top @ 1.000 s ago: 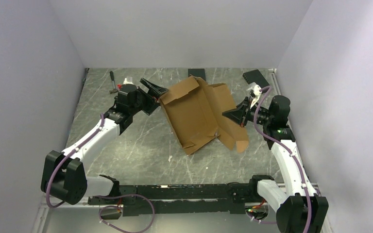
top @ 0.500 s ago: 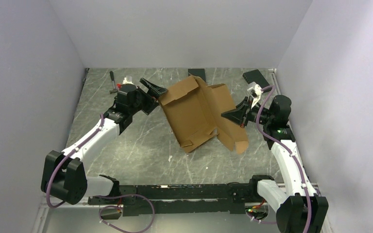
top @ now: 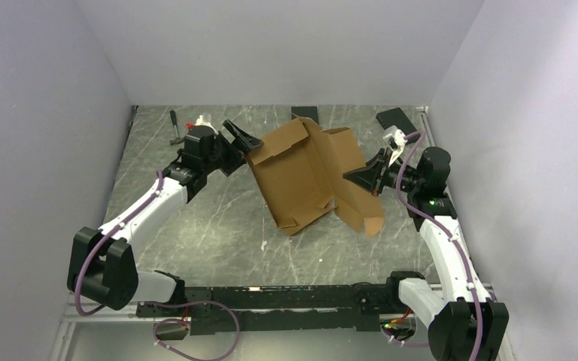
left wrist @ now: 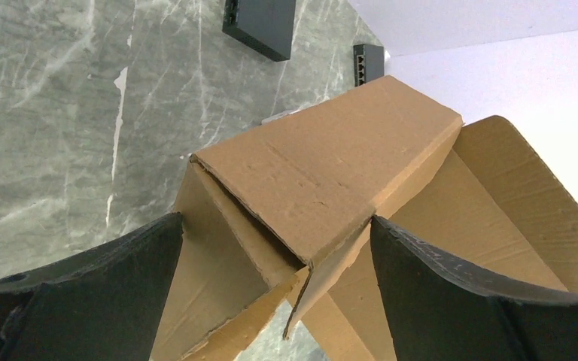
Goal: Fold the paper box
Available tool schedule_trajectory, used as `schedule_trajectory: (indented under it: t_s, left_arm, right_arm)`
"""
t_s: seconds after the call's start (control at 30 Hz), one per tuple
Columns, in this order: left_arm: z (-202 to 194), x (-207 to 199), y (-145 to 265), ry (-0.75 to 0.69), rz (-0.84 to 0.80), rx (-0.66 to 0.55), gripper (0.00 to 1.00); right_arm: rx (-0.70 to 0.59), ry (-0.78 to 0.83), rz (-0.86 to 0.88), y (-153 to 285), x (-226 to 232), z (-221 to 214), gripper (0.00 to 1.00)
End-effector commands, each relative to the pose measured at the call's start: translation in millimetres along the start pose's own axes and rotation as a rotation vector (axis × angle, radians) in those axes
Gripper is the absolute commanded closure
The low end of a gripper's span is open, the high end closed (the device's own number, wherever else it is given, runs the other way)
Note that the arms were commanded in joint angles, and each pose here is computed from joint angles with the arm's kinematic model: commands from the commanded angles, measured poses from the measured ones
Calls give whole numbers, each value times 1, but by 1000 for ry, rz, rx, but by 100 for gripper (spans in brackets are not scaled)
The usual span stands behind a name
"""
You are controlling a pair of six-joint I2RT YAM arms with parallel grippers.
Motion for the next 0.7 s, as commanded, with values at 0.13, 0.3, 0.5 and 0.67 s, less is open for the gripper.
schedule_trajectory:
  t_s: [0.13, 0.3, 0.5, 0.67]
  left_arm:
    - [10, -10, 4, -106, -38, -19, 4]
    - [10, -6, 4, -128, -3, -22, 7]
    - [11, -2, 4, -139, 34, -21, 13]
    - [12, 0, 2, -152, 52, -21, 13]
  right_arm:
    - [-10, 58, 16, -3, 1, 6, 100]
    - [-8, 54, 9, -4, -1, 5, 100]
    - [-5, 54, 9, -5, -1, 4, 100]
    - [-4, 53, 10, -5, -1, 4, 100]
Point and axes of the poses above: each gripper's point midway between its finger pads, its own y axis back along the fingers, its own x axis along the line the jaws close on, z = x × y, the point moved 6 cm from there along y, back along the fingers, and after that the axes turned 11 degrees about -y, right-handed, at the moved point
